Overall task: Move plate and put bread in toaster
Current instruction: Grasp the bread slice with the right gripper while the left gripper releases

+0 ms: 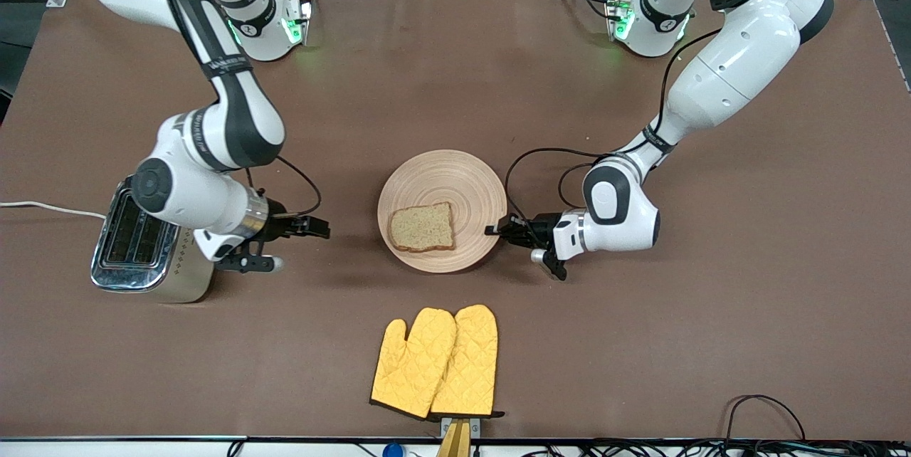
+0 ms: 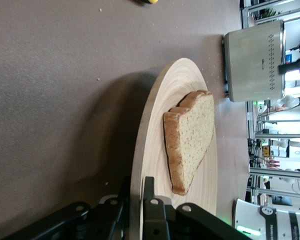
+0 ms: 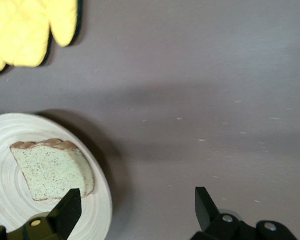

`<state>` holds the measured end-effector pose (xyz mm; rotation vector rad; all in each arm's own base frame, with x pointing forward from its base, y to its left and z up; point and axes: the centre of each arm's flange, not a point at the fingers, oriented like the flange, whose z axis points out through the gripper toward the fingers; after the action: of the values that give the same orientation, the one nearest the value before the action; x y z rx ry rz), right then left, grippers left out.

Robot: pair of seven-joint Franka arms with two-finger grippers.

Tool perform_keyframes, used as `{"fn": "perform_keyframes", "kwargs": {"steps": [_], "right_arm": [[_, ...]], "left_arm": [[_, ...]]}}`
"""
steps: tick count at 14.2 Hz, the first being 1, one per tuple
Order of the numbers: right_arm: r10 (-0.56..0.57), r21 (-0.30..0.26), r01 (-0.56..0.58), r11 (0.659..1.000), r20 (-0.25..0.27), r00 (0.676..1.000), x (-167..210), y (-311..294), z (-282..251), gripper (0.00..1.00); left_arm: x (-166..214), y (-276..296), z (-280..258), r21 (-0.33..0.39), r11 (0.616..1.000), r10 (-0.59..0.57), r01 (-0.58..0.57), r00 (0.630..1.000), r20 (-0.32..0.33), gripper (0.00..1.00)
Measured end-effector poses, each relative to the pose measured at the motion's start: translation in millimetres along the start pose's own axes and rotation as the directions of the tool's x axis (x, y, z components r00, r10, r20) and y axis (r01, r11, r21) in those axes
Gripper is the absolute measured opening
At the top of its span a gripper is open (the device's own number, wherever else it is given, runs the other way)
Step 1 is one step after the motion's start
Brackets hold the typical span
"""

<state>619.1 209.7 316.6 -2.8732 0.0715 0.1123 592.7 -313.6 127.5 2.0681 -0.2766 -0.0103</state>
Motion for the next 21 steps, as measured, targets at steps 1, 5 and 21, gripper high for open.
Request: {"fn": "perform_keyframes", "kwargs": {"steps": [1,5,21], "right_arm": [[-0.03,-0.004,0.03,1.0,-0.004,1.0,-6.0,-18.6,14.3,1.0],[-0.125,-0.015,0.125,0.992,-0.043,0.991,-27.9,-76.2,60.0,1.0],[-0.331,-0.131,0.318,0.939,-0.097,0.938,-36.9,-109.5,120.3,0.67]], "left_arm": [[1.6,-0.4,-2.4,-0.004,1.0,-0.007,0.007,1.0,-0.009,0.19],[25.5,-3.5,-36.2,-0.017,0.998,-0.068,0.067,0.994,-0.084,0.58],[116.1,152.7,-234.5,0.409,0.832,-0.28,0.373,0.921,-0.27,1.0]]}}
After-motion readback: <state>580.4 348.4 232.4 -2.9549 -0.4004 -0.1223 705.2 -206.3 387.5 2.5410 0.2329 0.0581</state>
